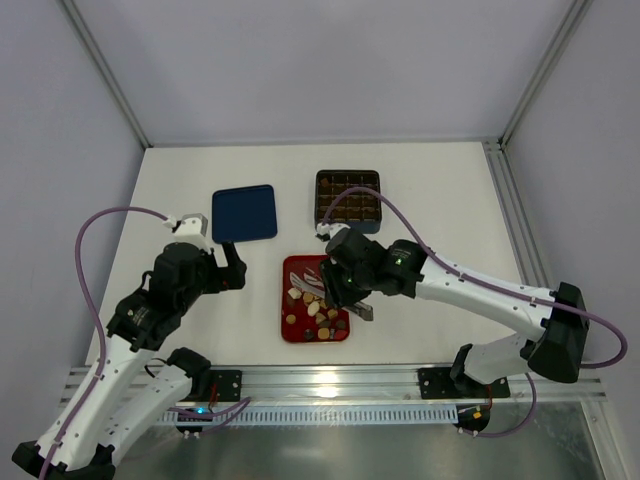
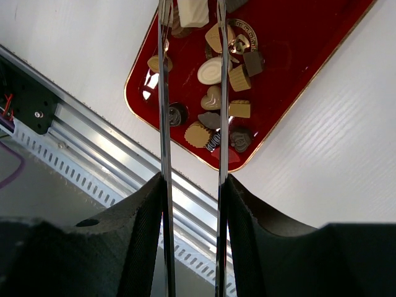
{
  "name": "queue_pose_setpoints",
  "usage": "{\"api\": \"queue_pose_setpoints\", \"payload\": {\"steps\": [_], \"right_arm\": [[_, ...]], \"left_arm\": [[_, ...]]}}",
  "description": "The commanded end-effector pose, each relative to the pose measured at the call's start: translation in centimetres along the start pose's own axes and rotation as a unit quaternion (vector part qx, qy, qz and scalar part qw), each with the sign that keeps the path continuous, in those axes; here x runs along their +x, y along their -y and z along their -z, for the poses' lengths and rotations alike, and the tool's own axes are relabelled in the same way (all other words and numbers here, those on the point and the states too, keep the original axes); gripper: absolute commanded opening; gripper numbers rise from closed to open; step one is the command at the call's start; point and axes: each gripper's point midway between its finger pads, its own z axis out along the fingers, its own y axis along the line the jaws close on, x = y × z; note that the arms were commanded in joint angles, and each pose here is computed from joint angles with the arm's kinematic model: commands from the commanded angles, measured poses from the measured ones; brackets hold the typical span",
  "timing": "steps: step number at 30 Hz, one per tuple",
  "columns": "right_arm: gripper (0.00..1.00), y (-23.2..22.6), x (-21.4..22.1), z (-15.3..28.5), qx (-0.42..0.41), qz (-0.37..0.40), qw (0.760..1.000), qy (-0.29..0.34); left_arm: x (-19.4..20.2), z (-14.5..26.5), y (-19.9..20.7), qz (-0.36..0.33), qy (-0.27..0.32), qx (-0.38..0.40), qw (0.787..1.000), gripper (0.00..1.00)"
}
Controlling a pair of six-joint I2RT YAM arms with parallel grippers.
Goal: Pack the chocolate
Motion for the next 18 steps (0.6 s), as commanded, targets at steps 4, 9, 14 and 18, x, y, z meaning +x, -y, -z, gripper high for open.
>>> {"api": "queue_pose_setpoints", "payload": {"steps": [4,9,14,18], "right_arm": [[0.45,-1.8,-1.1,-0.6,0.002,0.01,1.0,0.022],[0.44,-2.3,-0.7,-1.2,0.0,0.021,1.0,0.013],[0.44,-2.9,-0.2,-2.0,0.008,0.037,0.999,0.001],[0.44,-3.3,-0.6,-2.1,0.005,0.038,0.999,0.003]], "left_arm": [[-0.5,-0.1,0.0,0.006,0.011,-0.004,1.0,1.0],[-0.5,-0.1,0.0,0.005,0.011,-0.004,1.0,1.0],[-0.5,-0.1,0.1,0.005,0.01,-0.002,1.0,1.0],[-0.4,-0.2,0.0,0.004,0.01,-0.003,1.0,1.0]]}}
